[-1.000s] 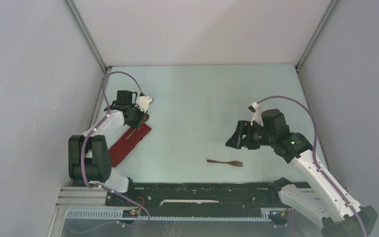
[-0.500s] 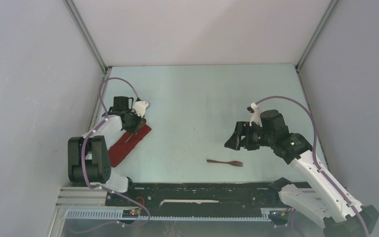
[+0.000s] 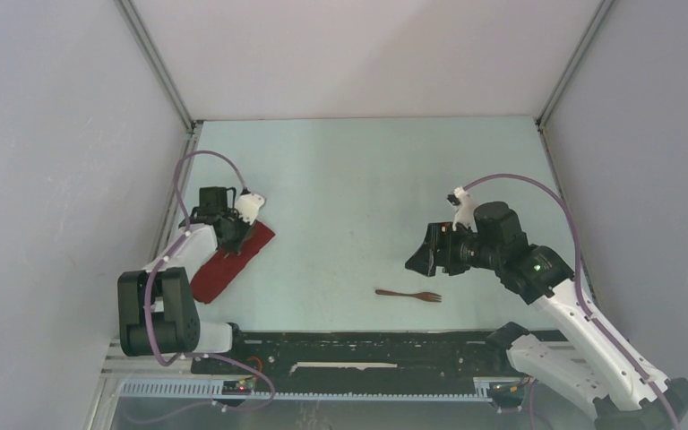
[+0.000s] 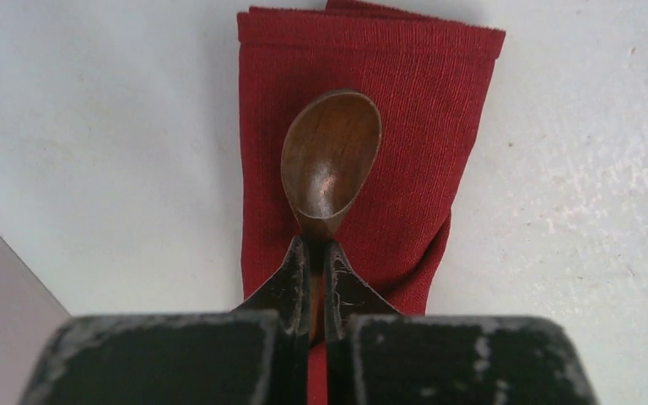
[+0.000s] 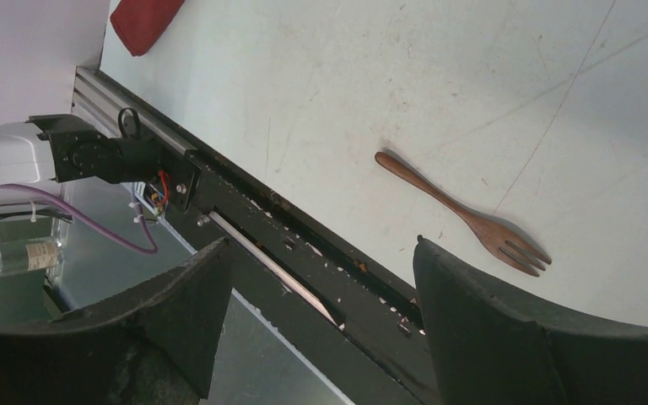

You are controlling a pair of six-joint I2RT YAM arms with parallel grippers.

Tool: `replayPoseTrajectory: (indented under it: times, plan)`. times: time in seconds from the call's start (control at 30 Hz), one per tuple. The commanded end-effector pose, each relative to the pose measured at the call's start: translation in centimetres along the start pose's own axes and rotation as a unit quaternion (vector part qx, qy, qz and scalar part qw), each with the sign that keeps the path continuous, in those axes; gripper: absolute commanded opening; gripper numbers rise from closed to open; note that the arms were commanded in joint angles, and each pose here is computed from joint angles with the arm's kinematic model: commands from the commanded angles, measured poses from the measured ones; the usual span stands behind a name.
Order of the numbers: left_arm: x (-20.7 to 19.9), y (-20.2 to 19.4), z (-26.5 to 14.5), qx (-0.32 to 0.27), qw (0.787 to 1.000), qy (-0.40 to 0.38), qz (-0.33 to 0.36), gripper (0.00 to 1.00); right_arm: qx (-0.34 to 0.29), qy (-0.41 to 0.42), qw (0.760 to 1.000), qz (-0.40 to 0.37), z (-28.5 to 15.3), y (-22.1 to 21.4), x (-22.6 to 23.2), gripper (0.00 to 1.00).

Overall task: Fold the napkin into a case and place the utensils inside
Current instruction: Insert the spoon into the folded napkin.

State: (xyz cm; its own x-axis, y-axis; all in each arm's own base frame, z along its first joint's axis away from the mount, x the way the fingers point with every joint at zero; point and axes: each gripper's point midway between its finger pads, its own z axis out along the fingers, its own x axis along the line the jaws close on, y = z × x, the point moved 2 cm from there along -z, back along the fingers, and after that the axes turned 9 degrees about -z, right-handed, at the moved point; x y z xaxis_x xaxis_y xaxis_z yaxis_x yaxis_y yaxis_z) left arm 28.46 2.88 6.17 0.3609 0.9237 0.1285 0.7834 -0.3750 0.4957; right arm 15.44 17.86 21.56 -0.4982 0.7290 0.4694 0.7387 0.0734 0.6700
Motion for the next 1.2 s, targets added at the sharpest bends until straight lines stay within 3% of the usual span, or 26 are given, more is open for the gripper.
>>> replayPoseTrajectory:
  times: [0.0,0.8,0.93,1.17]
  plan:
    - [1.1,-0.1,-0.5,-0.006,1.0,0.026,0.017,0.0,-0.029,0.005,0.999,-0.03,-1.0,1.4,0.9,0.85]
    - [2.8,-1.4,-0.4,0.001,0.997,0.076,0.029,0.05,-0.028,0.005,0.999,-0.023,-1.0,1.5,1.0,0.85]
    - [3.0,-1.3,-0.4,-0.002,0.996,0.08,0.028,0.15,-0.028,0.005,0.999,-0.022,-1.0,1.5,1.0,0.85]
    - [3.2,-1.0,-1.1,-0.018,0.995,0.097,0.031,0.45,-0.026,0.005,0.999,-0.017,-1.0,1.5,0.9,0.85]
